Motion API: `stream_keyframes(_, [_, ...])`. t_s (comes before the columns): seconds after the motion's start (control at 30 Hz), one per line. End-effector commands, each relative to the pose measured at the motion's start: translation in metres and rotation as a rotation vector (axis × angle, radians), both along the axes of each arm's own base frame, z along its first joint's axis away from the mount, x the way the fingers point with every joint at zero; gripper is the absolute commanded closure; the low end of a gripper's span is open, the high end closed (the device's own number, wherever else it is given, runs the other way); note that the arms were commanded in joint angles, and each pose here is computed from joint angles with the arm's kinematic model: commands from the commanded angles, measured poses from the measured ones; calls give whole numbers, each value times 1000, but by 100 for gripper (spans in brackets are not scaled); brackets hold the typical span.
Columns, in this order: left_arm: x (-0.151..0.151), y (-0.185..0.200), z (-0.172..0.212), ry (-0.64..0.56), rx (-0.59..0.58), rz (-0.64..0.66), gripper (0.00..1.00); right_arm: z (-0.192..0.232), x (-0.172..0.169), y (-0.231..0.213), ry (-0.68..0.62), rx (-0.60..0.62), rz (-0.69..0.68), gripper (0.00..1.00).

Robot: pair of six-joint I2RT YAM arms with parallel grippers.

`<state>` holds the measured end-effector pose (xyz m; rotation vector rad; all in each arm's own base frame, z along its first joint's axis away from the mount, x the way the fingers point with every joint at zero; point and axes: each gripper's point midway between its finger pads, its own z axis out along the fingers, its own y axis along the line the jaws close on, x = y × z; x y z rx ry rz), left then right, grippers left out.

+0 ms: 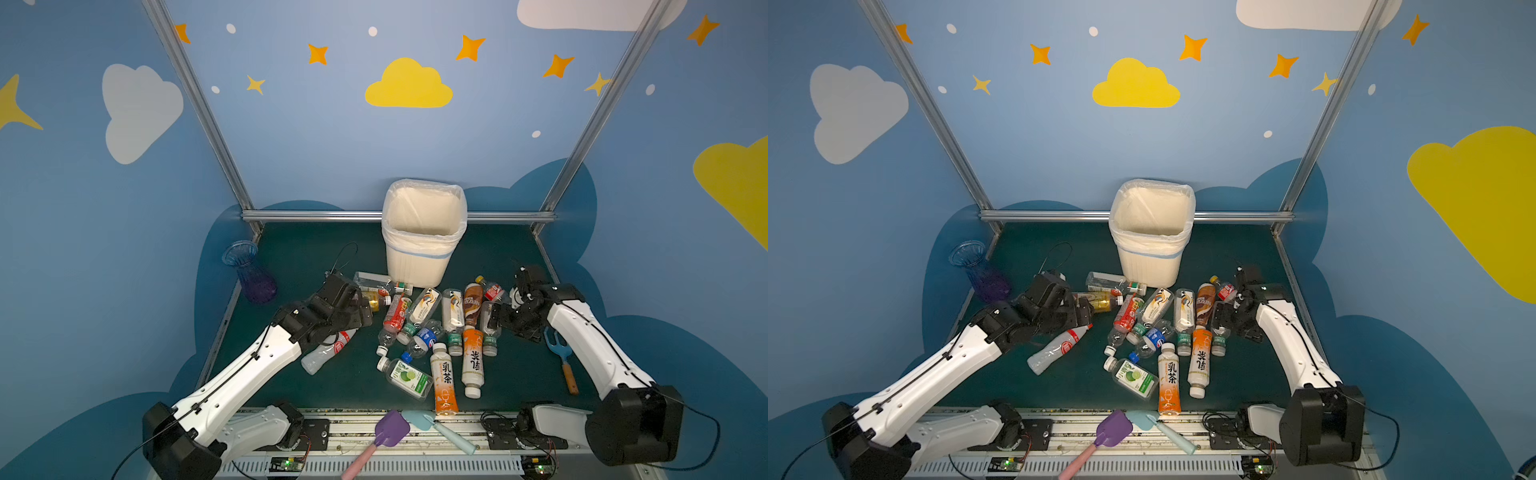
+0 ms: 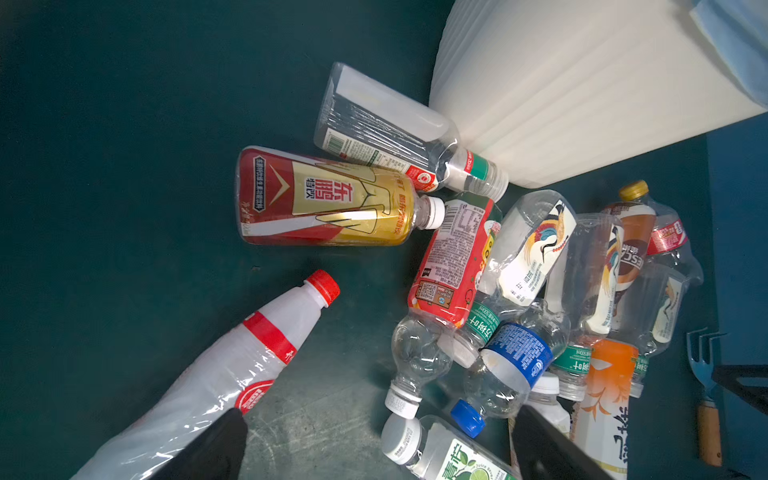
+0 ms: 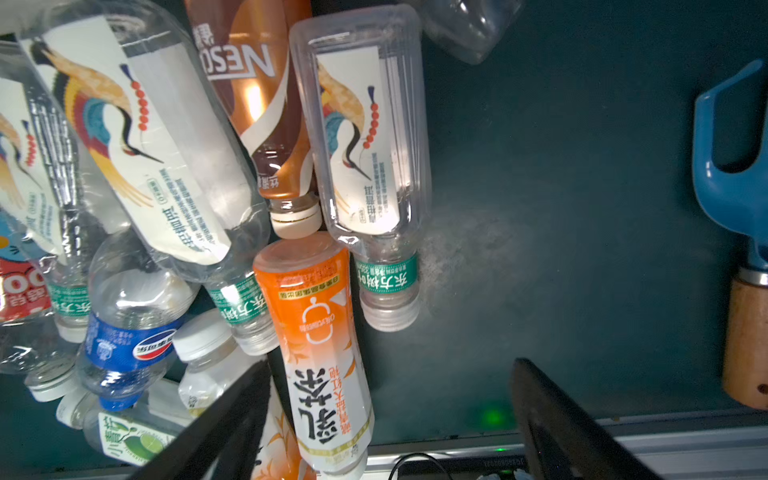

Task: Throw the plastic bottles in the bin

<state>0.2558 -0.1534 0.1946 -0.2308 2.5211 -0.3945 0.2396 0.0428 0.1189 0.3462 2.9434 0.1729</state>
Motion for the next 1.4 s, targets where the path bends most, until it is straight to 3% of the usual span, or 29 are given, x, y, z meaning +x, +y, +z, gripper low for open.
stream_keyframes(0.0, [3,9,8,-23,37,6,0,-3,11,-1,-18,-3,8,10])
stream_keyframes(0.57, [0,21,6,-8,75,14,0,-38,59,-2,40,-56,24,19])
stream_keyframes(1.0, [2,26,4,6,65,19,0,-65,59,1,121,-72,35,24])
stream_keyframes(1.1, [1,26,2,11,61,18,0,-70,58,2,133,-69,36,27])
stream_keyframes(1.37, [-3,30,0,16,57,27,0,-65,55,2,126,-60,34,51])
